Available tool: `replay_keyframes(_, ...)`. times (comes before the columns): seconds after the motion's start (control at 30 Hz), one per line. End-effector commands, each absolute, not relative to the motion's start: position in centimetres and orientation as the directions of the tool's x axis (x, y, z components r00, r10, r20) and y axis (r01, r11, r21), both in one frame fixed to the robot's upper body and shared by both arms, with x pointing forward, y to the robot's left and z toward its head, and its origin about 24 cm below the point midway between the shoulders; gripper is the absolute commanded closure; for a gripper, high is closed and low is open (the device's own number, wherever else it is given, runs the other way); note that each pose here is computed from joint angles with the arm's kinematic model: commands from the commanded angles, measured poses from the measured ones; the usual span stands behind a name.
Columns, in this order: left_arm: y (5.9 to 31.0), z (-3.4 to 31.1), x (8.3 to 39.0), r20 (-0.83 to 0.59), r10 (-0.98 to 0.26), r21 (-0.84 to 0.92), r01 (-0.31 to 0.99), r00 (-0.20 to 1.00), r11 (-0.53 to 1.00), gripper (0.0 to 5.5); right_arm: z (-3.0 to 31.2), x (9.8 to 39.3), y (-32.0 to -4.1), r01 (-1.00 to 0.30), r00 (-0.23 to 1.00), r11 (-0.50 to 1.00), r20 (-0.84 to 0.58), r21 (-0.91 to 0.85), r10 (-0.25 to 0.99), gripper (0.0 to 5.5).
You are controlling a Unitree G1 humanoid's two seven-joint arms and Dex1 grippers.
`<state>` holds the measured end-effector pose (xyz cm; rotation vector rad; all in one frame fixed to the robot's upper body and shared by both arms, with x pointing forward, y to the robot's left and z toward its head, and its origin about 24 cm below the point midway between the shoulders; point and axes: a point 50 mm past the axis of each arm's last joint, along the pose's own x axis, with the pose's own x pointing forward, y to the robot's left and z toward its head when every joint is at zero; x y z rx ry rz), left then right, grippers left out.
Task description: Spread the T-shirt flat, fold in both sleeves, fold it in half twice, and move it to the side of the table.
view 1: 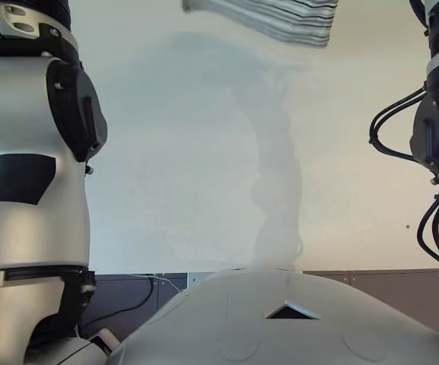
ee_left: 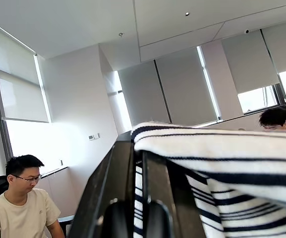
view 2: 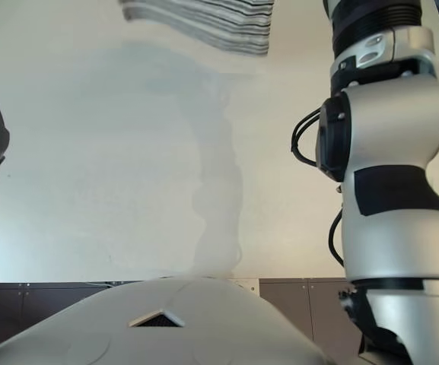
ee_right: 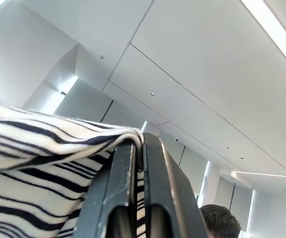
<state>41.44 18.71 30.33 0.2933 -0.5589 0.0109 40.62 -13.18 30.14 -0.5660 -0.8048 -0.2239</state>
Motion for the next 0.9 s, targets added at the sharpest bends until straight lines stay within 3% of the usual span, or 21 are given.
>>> replay_keyframes(0.03, 18.8, 28.2, 41.8, 0.456, -0.090, 0.303, -0.059, 0.885, 0.951, 5.38, 28.9, 40.9, -13.1, 0.358, 0.719, 0.832, 0.694, -0.423, 0.044, 5.40)
replay_keyframes(0.2, 19.5, 25.9, 41.6, 0.405, -0.101, 0.313, -0.035, 0.909, 0.949, 5.38, 26.4, 40.9, -13.2, 0.260, 0.765, 0.846, 0.633, -0.466, 0.114, 5.40)
replay_keyframes(0.33, 20.6, 26.6, 40.8, 0.463, -0.099, 0.271, -0.034, 0.881, 0.962, 5.38, 27.0, 40.0, -13.6, 0.236, 0.725, 0.875, 0.676, -0.423, 0.132, 5.40)
replay_keyframes(0.43, 21.6, 26.4, 39.2, 0.487, -0.156, 0.239, 0.040, 0.860, 0.970, 5.38, 26.3, 38.3, -15.1, 0.183, 0.710, 0.888, 0.681, -0.423, 0.178, 5.40)
replay_keyframes(0.53, 22.4, 25.9, 35.4, 0.485, -0.263, 0.210, 0.181, 0.834, 0.961, 5.38, 26.3, 35.2, -18.6, 0.102, 0.745, 0.930, 0.647, -0.352, 0.164, 5.40)
replay_keyframes(0.63, 21.7, 21.8, 31.1, 0.349, -0.408, 0.162, 0.375, 0.844, 0.913, 5.38, 23.2, 31.7, -17.9, -0.146, 0.806, 0.924, 0.499, -0.352, 0.317, 5.40)
replay_keyframes(0.73, 21.3, 16.1, 23.1, 0.143, -0.608, -0.135, 0.624, 0.781, 0.770, 5.38, 19.9, 25.4, -17.6, -0.454, 0.802, 0.856, 0.306, -0.247, 0.513, 5.40)
replay_keyframes(0.83, 22.8, 15.7, 18.9, 0.142, -0.649, -0.341, 0.652, 0.747, 0.677, 5.38, 21.0, 21.2, -19.0, -0.599, 0.750, 0.799, 0.311, -0.056, 0.584, 5.40)
replay_keyframes(0.9, 23.6, 17.0, 19.2, 0.223, -0.585, -0.403, 0.621, 0.779, 0.673, 5.38, 22.5, 20.7, -19.6, -0.615, 0.743, 0.786, 0.371, 0.053, 0.557, 5.40)
